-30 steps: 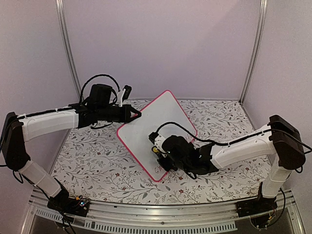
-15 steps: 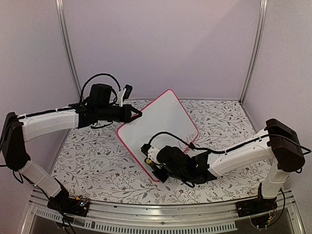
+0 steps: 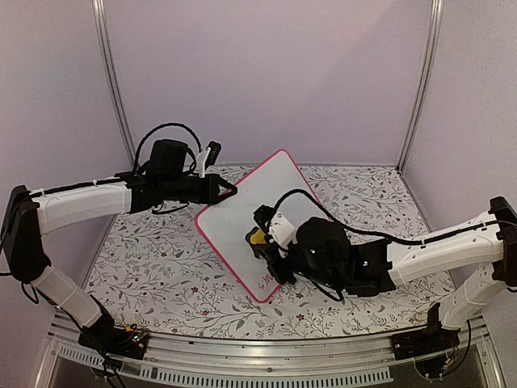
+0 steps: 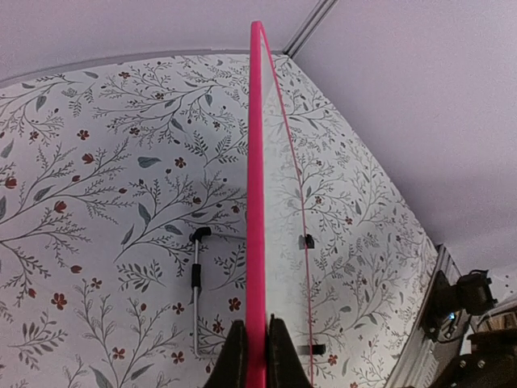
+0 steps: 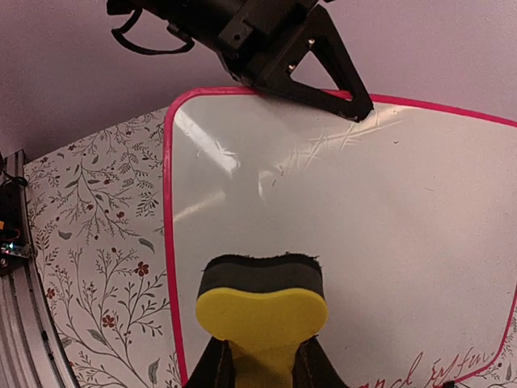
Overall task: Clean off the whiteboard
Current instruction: Erase the whiteboard at the center of the board.
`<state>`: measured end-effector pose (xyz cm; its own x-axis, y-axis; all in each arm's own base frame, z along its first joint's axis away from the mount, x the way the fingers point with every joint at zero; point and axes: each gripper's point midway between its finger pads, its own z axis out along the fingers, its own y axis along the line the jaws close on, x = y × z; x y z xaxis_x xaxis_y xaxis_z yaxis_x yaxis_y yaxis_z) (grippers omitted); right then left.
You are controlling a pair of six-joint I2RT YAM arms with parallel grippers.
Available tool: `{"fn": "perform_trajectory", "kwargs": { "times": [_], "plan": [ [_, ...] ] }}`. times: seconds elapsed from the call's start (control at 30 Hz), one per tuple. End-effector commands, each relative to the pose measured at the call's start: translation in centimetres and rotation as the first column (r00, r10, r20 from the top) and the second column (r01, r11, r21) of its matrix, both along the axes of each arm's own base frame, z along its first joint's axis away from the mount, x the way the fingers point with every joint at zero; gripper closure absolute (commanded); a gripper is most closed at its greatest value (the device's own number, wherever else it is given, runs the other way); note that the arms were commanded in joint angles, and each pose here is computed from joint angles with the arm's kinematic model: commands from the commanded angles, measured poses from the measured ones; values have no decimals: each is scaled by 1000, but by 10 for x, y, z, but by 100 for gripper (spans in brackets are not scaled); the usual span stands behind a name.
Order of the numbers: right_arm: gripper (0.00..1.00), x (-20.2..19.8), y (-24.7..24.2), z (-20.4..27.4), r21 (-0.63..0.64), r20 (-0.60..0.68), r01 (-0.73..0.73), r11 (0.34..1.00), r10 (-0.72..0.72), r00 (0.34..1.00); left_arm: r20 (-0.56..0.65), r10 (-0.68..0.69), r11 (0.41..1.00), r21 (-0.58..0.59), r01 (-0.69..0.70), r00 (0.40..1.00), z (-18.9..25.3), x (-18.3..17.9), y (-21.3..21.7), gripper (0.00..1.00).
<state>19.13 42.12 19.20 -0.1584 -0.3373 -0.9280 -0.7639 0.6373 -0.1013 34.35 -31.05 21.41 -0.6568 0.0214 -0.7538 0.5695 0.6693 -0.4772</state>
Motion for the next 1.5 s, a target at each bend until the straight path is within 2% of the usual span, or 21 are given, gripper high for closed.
{"fn": "perform_trajectory", "kwargs": {
  "times": [0.0,0.13,0.27,0.43,0.77,1.0,1.13,1.3,1.47],
  "plan": [
    [82,12,0,12,74,57,65,995,-70,996,-58,-38,988,146,46,998,-36,-11,-2,100],
    [82,16,23,-2,57,59,46,997,-50,997,-40,-17,989,149,23,999,-19,-1,-4,100],
    [82,26,36,-17,40,66,87,995,-90,994,-30,2,982,190,3,1000,-21,10,-4,100],
    [83,22,45,-41,24,25,60,998,-60,998,-21,-17,983,182,20,1000,-26,12,-8,100],
    [84,8,19,-104,-45,-95,71,996,-75,993,-27,-62,988,137,65,998,-35,-2,-6,100],
    [84,-18,12,-128,-148,-78,59,987,-71,994,-61,-81,990,108,88,995,-40,-1,-10,100],
    [84,-27,0,-144,-180,-124,54,982,-77,989,-67,-92,991,87,98,994,-36,-2,-12,100],
    [84,-31,-22,-149,-175,-168,85,981,-115,979,-64,-96,992,75,101,993,-33,-4,-12,100],
    [84,-23,-22,-135,-150,-129,125,981,-145,981,-71,-98,992,71,103,993,-35,-4,-13,100]
  ]
}}
